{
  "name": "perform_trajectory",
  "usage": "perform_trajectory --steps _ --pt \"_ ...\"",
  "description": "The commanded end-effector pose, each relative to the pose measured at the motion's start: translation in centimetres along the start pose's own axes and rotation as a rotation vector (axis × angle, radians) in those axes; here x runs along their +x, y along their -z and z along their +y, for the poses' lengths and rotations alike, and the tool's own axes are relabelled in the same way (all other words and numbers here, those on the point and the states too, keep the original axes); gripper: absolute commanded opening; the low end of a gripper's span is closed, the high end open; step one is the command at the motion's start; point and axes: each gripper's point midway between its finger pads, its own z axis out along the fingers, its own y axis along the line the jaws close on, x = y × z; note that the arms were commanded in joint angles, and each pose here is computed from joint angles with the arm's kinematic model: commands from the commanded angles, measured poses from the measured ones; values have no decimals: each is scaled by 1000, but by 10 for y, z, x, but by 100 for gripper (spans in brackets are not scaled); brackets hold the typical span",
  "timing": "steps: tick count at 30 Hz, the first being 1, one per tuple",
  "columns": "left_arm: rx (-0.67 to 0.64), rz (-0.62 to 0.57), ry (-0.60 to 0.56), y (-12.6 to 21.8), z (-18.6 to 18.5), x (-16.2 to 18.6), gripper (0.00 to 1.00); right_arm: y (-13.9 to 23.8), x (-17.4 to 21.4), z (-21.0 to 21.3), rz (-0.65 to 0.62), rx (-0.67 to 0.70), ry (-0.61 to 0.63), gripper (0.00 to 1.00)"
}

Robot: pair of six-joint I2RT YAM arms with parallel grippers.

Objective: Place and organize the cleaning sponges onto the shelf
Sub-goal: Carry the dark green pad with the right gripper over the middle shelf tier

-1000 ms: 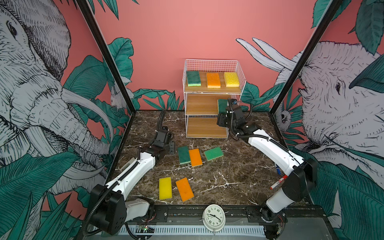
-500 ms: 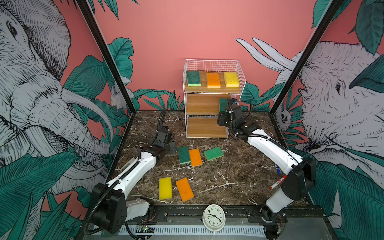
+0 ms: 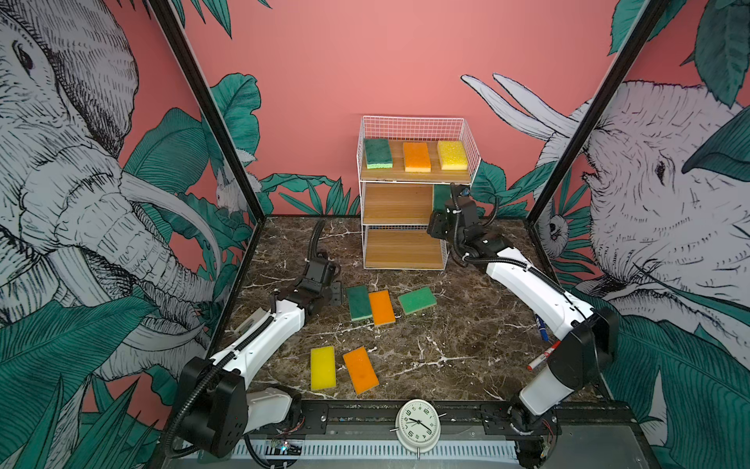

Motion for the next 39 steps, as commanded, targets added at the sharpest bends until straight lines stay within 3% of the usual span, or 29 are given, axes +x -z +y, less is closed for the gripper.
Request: perform_trajectory --steps 1,39 --pt "14 -34 26 6 -1 -5 67 -5 -6 0 -13 2 -31 68" --pt "21 -66 31 7 -3 -13 67 -36 -8 -17 -15 96 38 71"
